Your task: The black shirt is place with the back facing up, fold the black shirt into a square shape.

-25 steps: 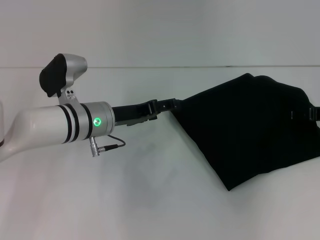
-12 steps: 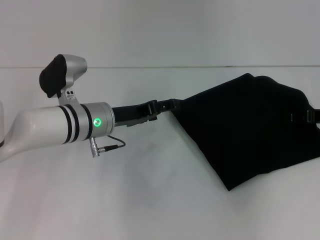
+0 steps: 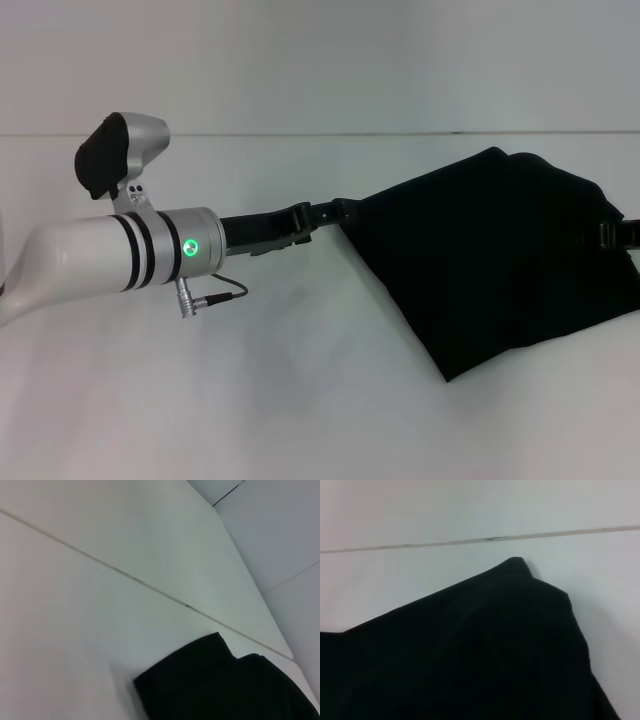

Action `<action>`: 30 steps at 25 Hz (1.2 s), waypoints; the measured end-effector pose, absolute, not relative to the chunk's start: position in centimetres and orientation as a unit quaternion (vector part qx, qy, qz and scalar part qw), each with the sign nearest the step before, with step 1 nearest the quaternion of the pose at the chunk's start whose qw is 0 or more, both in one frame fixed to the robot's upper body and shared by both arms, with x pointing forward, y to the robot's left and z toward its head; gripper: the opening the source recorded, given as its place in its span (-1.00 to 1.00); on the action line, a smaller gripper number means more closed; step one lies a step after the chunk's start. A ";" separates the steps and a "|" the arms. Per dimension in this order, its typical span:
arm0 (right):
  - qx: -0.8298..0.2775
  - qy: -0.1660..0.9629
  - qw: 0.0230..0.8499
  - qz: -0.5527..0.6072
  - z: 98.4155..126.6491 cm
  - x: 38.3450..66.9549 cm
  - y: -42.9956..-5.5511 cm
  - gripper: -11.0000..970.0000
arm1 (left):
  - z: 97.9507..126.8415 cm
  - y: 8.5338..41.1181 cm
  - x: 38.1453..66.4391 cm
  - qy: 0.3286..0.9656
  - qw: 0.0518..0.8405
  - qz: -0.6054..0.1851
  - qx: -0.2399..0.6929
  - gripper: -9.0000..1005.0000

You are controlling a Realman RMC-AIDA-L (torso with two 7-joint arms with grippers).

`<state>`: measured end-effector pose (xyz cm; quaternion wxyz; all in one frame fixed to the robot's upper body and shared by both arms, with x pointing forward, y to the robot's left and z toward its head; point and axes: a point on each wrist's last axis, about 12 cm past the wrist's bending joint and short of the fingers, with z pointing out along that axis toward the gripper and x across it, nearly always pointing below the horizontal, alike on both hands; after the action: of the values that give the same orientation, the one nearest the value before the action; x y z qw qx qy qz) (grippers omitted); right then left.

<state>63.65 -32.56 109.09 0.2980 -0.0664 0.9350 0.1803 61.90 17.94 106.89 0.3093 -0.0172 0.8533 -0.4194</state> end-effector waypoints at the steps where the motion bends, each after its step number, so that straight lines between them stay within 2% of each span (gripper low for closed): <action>1: -0.067 0.935 0.297 0.183 109.1 63.7 -32.5 -0.51 | 106.9 18.0 61.9 0.853 0.309 -0.419 -0.017 0.84; 7: -0.068 0.932 0.296 0.199 109.4 63.8 -31.9 -0.80 | 106.9 18.0 61.9 0.853 0.311 -0.419 -0.017 0.84; 14: -0.075 0.925 0.300 0.223 109.6 64.2 -30.0 -0.80 | 107.1 19.4 62.0 0.853 0.328 -0.406 -0.020 0.84; 24: -0.084 0.917 0.306 0.243 110.2 65.2 -26.6 -0.80 | 108.3 24.2 62.5 0.851 0.367 -0.374 -0.028 0.84; 30: -0.079 0.914 0.310 0.249 110.5 65.8 -25.0 -0.81 | 108.9 25.2 62.7 0.849 0.379 -0.369 -0.018 0.84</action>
<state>65.82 -25.04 110.54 0.3101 -0.0794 0.9141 0.2487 62.71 25.17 108.90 0.3785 -0.0184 0.8487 -0.3688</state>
